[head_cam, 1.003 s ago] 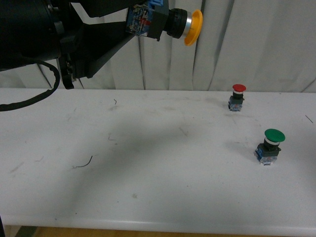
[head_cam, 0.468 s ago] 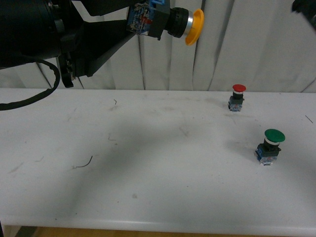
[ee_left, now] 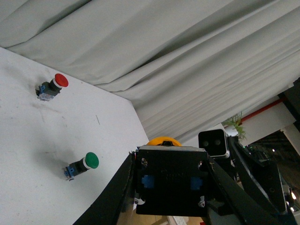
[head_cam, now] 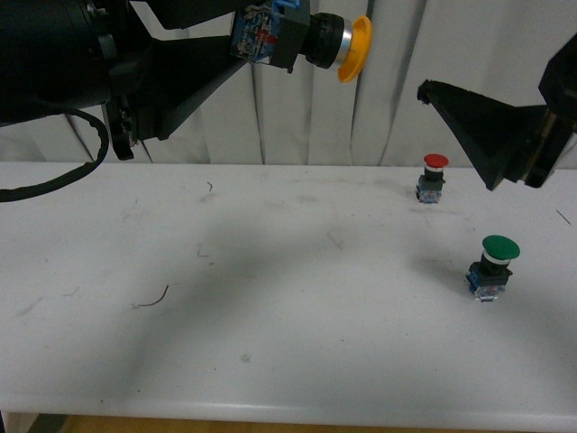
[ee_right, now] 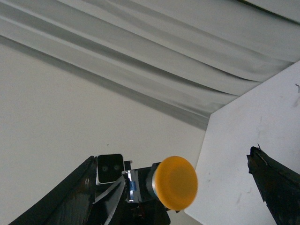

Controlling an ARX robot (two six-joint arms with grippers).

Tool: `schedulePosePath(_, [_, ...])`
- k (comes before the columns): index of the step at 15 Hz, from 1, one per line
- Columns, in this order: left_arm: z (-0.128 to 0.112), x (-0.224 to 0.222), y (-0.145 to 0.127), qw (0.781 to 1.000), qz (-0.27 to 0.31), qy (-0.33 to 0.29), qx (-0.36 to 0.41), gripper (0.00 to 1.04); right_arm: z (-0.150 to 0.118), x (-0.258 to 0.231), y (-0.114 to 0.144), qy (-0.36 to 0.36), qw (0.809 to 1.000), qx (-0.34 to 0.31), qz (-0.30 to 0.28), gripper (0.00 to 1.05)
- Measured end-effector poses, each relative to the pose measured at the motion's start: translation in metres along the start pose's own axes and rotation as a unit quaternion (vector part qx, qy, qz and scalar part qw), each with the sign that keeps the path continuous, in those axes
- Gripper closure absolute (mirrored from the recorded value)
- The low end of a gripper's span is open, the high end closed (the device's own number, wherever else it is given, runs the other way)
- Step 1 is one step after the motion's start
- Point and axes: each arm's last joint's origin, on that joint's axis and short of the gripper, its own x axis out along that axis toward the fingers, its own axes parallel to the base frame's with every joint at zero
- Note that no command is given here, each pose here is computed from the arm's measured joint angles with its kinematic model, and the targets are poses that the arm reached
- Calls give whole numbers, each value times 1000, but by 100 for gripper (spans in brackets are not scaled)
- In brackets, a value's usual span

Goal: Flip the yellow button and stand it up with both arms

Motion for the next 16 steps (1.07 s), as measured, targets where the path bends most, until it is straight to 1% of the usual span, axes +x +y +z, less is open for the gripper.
schedulePosePath(1, [0, 0, 0, 1000, 0, 0, 1, 69, -1, 6, 2, 2, 1000, 3, 7, 6])
schedulePosePath(4, [0, 0, -1, 1000, -2, -1, 3, 69, -19, 18, -3, 30, 999, 25, 5, 6])
schedulePosePath(6, [0, 0, 0, 1000, -4, 1, 3, 69, -25, 25, -4, 42, 999, 30, 7, 6])
schedulePosePath(11, [0, 0, -1, 1000, -5, 1, 3, 69, -30, 40, -5, 42, 998, 54, 14, 6])
schedulePosePath(14, [0, 0, -1, 1000, -6, 1, 4, 69, -34, 42, -10, 46, 997, 69, 5, 6])
schedulePosePath(15, [0, 0, -1, 1000, -6, 1, 4, 69, -35, 43, -9, 46, 996, 71, 8, 7])
schedulePosePath(16, [0, 0, -1, 1000, -7, 0, 5, 69, -35, 44, -8, 47, 996, 72, 9, 10])
